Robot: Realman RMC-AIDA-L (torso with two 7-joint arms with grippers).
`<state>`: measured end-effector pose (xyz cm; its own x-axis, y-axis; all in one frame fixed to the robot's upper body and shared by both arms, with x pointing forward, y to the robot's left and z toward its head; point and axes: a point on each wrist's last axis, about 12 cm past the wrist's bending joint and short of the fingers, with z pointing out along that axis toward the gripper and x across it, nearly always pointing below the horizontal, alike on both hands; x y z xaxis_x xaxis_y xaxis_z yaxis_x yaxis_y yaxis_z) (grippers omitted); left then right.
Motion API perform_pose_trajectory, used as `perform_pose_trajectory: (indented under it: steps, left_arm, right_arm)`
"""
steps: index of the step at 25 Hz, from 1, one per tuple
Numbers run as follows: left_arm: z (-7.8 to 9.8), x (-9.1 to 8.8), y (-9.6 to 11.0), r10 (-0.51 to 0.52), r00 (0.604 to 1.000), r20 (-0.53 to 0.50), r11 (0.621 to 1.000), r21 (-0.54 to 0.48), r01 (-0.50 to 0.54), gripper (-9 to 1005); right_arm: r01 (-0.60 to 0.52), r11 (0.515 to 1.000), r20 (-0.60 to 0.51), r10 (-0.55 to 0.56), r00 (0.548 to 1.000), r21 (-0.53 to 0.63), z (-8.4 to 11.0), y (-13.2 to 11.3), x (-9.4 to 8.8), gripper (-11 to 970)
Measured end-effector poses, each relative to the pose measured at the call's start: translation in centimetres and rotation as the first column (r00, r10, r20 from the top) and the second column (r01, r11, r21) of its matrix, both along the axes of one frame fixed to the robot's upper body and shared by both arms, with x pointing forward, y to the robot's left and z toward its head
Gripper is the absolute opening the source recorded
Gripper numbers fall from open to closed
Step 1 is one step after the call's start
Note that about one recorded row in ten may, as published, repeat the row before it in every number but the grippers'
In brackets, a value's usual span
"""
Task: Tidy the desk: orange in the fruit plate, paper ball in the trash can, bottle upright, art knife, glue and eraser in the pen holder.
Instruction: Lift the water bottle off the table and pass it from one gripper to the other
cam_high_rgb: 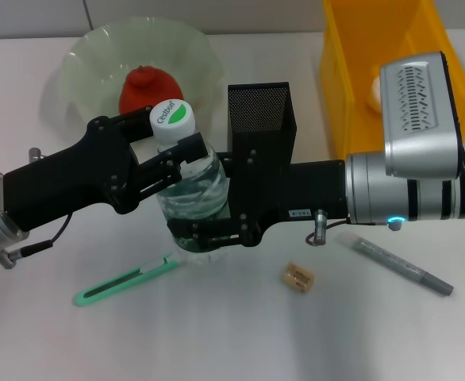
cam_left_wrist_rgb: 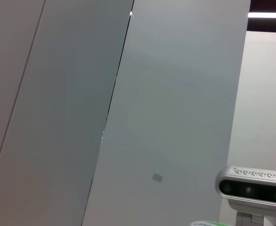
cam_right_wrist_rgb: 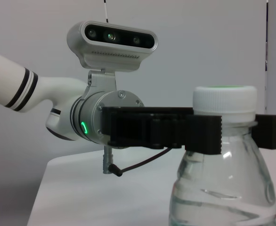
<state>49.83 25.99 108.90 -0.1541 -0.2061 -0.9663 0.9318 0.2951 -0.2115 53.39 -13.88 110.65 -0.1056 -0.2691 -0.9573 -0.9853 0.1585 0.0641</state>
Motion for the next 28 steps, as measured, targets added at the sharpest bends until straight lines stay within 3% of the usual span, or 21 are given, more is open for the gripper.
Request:
perform_pose_trajectory:
  steps: [28]
  left_arm:
    - [0.19, -0.07, 0.38, 0.015, 1.0, 0.014, 1.0, -0.005, -0.015, 459]
  right_arm:
    - [0.005, 1.0, 0.015, -0.005, 1.0, 0.001, 0.11, 0.1, 0.25, 793]
